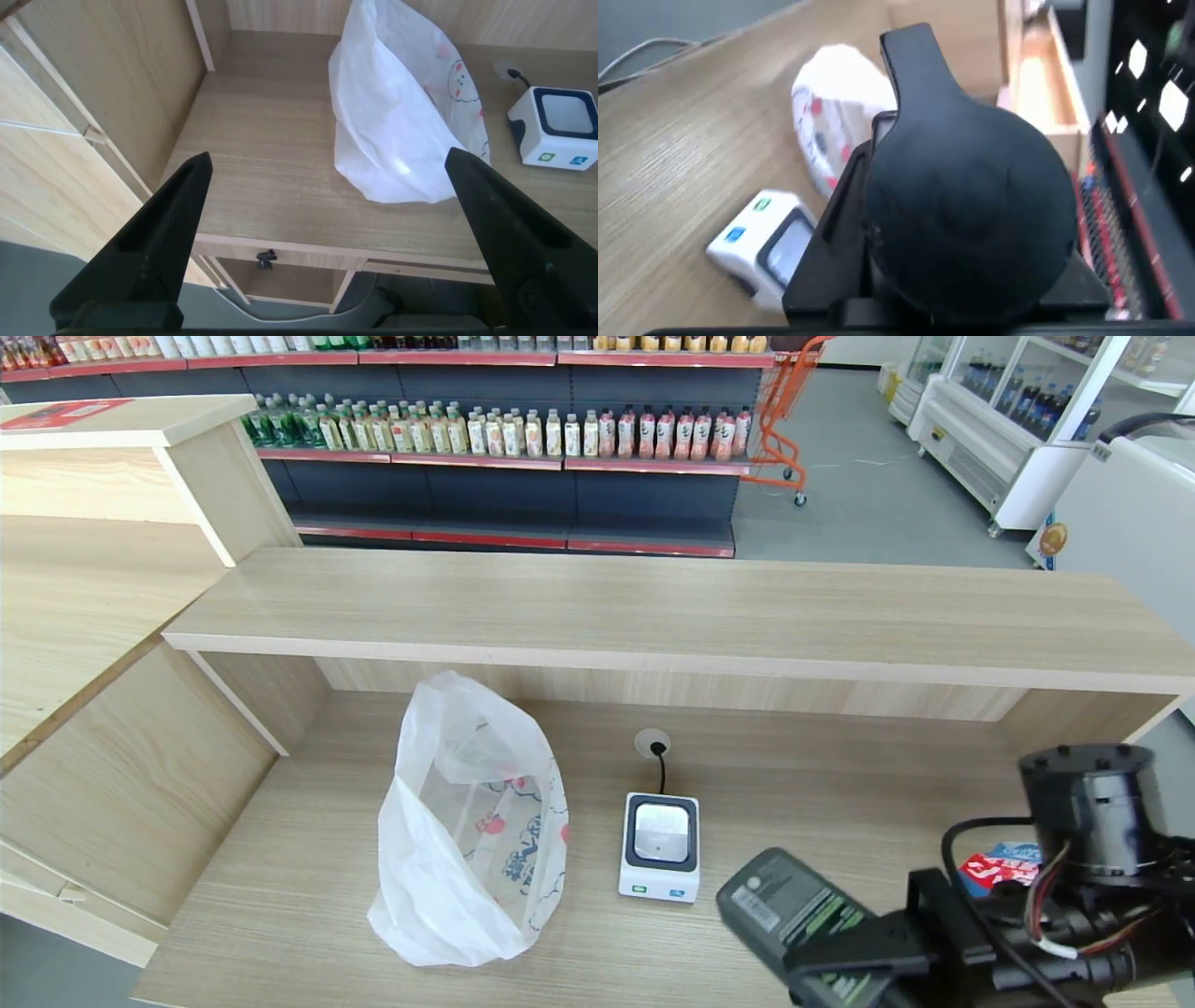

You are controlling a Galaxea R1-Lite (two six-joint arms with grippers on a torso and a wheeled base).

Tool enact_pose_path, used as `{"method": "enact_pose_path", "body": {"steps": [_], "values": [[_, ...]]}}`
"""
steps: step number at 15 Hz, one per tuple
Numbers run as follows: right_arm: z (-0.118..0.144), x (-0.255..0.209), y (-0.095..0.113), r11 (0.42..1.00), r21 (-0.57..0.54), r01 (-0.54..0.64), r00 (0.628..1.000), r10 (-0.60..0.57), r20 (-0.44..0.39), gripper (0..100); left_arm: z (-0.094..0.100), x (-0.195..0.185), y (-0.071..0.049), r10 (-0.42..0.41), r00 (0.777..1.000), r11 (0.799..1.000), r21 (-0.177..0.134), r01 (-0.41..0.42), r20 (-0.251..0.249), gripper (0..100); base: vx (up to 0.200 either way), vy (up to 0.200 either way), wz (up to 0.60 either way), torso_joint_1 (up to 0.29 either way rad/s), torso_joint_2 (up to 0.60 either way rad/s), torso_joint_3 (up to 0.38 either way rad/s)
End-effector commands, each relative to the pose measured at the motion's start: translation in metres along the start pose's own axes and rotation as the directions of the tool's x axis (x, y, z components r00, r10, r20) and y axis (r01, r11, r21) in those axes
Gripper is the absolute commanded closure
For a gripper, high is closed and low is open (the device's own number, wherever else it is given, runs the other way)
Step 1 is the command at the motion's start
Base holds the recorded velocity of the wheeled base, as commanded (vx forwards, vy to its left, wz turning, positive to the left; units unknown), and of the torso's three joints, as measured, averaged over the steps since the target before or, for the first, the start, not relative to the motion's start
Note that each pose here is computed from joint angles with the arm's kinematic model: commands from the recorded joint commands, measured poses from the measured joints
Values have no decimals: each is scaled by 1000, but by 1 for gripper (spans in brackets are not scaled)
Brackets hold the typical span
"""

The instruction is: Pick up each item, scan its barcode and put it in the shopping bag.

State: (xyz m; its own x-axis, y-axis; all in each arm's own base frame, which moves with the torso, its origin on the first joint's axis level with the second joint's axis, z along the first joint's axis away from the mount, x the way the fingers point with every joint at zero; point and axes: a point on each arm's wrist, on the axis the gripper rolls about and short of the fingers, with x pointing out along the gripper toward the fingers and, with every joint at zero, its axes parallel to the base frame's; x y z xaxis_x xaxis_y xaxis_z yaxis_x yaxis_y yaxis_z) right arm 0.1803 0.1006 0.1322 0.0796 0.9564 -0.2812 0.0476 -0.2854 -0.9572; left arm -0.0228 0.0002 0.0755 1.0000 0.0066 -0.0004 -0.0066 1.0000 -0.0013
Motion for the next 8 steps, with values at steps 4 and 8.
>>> {"method": "enact_pose_path", "body": {"steps": [4,8], "values": [[18,-74,-5,782,597,180,860,170,-482,100,0,0,0,1,1000,1000,0,-1,0,0,0,0,0,0,0,0],[8,-71,-12,-143,843,519,852,171,-495,100,0,0,0,0,1000,1000,0,0,0,0,0,0,0,0,0,0]]}}
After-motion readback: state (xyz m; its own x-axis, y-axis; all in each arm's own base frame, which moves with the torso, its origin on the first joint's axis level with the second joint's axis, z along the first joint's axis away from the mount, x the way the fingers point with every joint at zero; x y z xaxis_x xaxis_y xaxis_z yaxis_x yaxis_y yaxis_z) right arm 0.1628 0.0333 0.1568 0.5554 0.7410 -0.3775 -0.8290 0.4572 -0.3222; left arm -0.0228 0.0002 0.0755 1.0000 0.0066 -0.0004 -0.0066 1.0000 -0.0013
